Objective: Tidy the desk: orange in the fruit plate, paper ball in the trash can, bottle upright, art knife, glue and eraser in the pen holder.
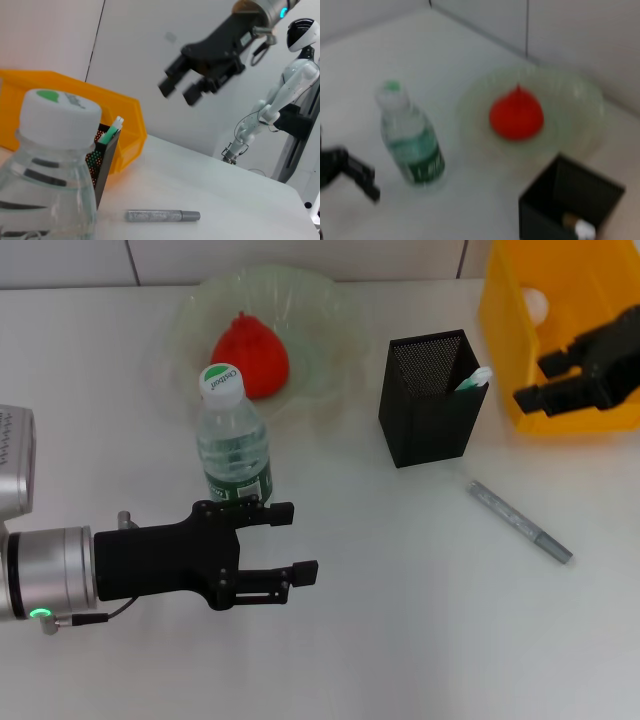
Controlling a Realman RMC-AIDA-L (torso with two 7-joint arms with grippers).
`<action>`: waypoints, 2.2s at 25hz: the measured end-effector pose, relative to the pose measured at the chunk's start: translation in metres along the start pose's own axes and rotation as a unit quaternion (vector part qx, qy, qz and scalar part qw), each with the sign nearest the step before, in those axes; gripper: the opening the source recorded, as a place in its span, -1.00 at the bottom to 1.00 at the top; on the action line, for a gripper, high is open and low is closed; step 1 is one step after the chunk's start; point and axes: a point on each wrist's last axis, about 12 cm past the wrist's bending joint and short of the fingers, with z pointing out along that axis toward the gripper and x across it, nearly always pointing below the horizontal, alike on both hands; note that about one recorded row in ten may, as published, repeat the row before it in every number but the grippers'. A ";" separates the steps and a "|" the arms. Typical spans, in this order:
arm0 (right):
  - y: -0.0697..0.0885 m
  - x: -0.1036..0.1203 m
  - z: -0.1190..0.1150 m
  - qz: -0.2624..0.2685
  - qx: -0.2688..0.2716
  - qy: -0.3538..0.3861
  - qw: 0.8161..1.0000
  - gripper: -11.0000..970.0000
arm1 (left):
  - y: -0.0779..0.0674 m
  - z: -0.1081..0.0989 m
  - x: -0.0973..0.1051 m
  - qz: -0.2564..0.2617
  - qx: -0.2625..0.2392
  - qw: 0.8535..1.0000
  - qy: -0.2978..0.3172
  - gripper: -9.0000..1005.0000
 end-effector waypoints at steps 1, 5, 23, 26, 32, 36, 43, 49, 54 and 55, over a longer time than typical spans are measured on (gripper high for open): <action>0.004 0.001 0.002 0.006 0.008 0.031 0.999 0.07 | 0.000 0.000 0.000 0.001 0.000 1.000 0.000 0.62; 0.013 0.007 0.028 0.043 0.029 0.124 0.991 0.07 | 0.001 0.000 0.000 0.004 0.000 1.000 0.003 0.62; 0.001 0.025 0.124 0.059 0.038 0.180 0.981 0.06 | -0.001 0.000 0.002 0.000 -0.002 1.000 0.002 0.62; 0.002 0.026 0.131 0.053 0.038 0.185 0.980 -0.10 | -0.001 0.000 0.003 -0.001 -0.002 1.000 0.001 0.62; 0.002 0.028 0.134 0.050 0.039 0.186 0.980 -0.36 | -0.002 0.000 0.003 -0.003 -0.002 1.000 0.000 0.62; 0.003 0.028 0.135 0.047 0.038 0.189 0.980 -0.47 | -0.002 0.000 0.004 -0.003 -0.003 1.000 0.000 0.62; 0.008 0.025 0.119 0.037 0.038 0.158 0.986 -0.64 | -0.002 -0.001 0.004 -0.003 -0.002 1.000 0.000 0.62; 0.009 0.016 0.052 0.047 -0.051 -0.046 0.996 -0.70 | -0.003 -0.001 0.004 -0.004 0.000 1.000 -0.001 0.62; -0.003 0.036 0.027 0.024 -0.112 -0.308 0.945 -0.70 | -0.003 0.000 0.004 -0.004 0.001 1.000 -0.001 0.62; -0.003 0.036 0.027 0.024 -0.112 -0.308 0.945 -0.71 | -0.003 0.001 0.004 -0.003 0.002 1.000 -0.001 0.62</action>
